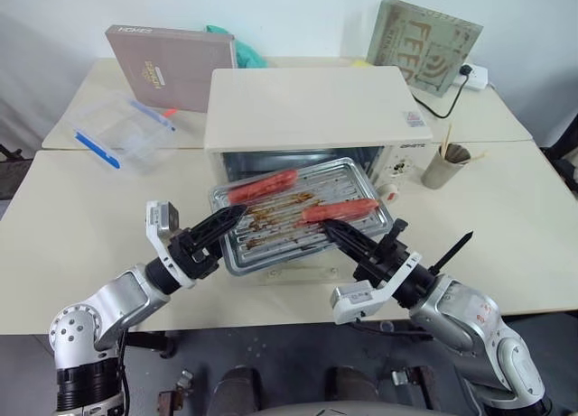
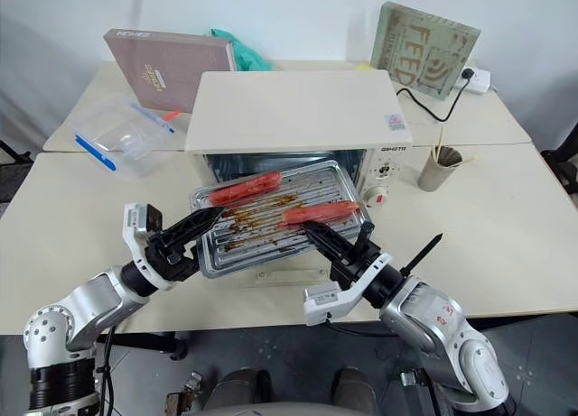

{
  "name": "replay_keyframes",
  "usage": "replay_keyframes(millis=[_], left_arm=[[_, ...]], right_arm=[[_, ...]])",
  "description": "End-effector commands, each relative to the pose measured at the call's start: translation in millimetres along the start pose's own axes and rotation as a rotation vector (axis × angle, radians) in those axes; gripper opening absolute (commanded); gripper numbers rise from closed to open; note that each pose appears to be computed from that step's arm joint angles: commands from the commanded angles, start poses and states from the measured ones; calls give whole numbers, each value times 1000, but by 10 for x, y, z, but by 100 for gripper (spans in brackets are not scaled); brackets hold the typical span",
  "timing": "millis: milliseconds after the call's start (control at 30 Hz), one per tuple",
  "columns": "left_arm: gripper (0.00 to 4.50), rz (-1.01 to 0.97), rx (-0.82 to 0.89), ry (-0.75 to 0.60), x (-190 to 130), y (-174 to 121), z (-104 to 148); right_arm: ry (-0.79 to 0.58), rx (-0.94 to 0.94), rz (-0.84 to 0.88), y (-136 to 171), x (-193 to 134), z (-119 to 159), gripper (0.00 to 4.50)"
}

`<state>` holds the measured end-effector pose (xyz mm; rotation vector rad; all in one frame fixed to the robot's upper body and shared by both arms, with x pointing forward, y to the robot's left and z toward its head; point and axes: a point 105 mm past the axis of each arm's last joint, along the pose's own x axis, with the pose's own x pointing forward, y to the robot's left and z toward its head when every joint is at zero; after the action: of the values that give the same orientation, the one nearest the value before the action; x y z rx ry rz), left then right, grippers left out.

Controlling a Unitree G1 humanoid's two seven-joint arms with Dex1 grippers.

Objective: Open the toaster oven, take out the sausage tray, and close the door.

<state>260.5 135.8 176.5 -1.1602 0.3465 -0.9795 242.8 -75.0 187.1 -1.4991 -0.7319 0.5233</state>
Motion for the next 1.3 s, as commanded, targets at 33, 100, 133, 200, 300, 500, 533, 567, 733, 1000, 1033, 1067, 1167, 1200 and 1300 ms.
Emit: replay_keyframes(millis=[33, 100, 133, 200, 300, 500, 533, 567, 733, 1000, 1033, 1067, 1167, 1200, 1300], left_arm=[[334, -26, 5, 54, -25, -60, -57], [286, -20, 0, 88, -29, -45, -99], [258, -17, -3, 105, -30, -39, -123], [195, -9, -6, 123, -32, -25, -150], [107, -11, -9, 108, -30, -22, -131], [3, 18, -12, 129, -48, 14, -165], [3, 25, -11, 134, -57, 21, -167], [3, 31, -10, 141, -66, 27, -166], [3, 57, -19, 160, -89, 72, -157], [0, 71, -35, 196, -103, 109, -194], [0, 74, -39, 200, -105, 117, -197], [0, 80, -46, 201, -105, 134, -200], [0, 84, -54, 207, -108, 149, -210], [0, 86, -55, 209, -107, 153, -218], [0, 100, -64, 204, -107, 184, -226]], right_arm=[[-7, -14, -41, -120, -35, 19, 0], [-8, -11, -41, -123, -36, 19, 0], [-8, -10, -40, -122, -37, 22, 0], [-9, -8, -38, -120, -39, 22, 0], [-10, -5, -35, -116, -47, 28, 0], [-32, 15, -15, -85, -62, 75, 0], [-33, 17, -10, -74, -65, 80, 0], [-38, 25, -2, -58, -67, 87, 0], [-50, 55, 24, -15, -75, 114, 0], [-88, 84, 56, 14, -83, 179, 232], [-94, 88, 63, 20, -85, 190, 263], [-96, 92, 68, 24, -87, 193, 295], [-101, 100, 85, 37, -95, 195, 391], [-99, 103, 90, 40, -97, 188, 424], [-93, 105, 95, 29, -105, 164, 448]])
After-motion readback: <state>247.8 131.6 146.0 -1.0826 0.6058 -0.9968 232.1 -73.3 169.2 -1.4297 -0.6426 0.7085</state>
